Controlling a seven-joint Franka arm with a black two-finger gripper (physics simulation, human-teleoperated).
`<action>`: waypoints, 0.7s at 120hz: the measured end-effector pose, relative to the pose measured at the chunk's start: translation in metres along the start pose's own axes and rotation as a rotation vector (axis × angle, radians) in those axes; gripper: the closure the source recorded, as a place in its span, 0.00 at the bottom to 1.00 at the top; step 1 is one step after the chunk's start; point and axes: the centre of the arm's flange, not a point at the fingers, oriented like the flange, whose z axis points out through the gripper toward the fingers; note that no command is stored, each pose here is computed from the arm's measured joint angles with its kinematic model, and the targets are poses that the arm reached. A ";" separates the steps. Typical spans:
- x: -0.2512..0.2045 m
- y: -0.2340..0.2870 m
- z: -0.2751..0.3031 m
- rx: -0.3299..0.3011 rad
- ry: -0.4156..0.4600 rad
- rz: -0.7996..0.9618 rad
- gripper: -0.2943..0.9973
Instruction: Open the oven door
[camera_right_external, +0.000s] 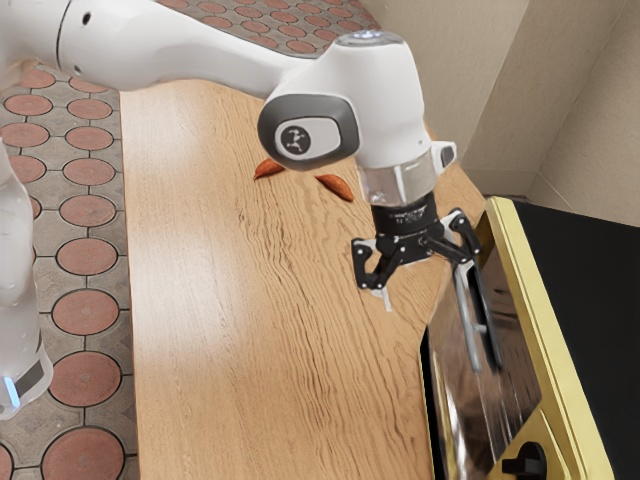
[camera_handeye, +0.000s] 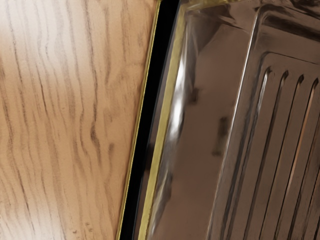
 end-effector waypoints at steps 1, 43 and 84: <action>0.000 0.000 0.000 0.000 0.000 -0.002 0.23; 0.002 -0.017 -0.007 -0.001 0.004 -0.022 0.23; 0.007 -0.041 -0.021 -0.037 0.039 -0.042 0.25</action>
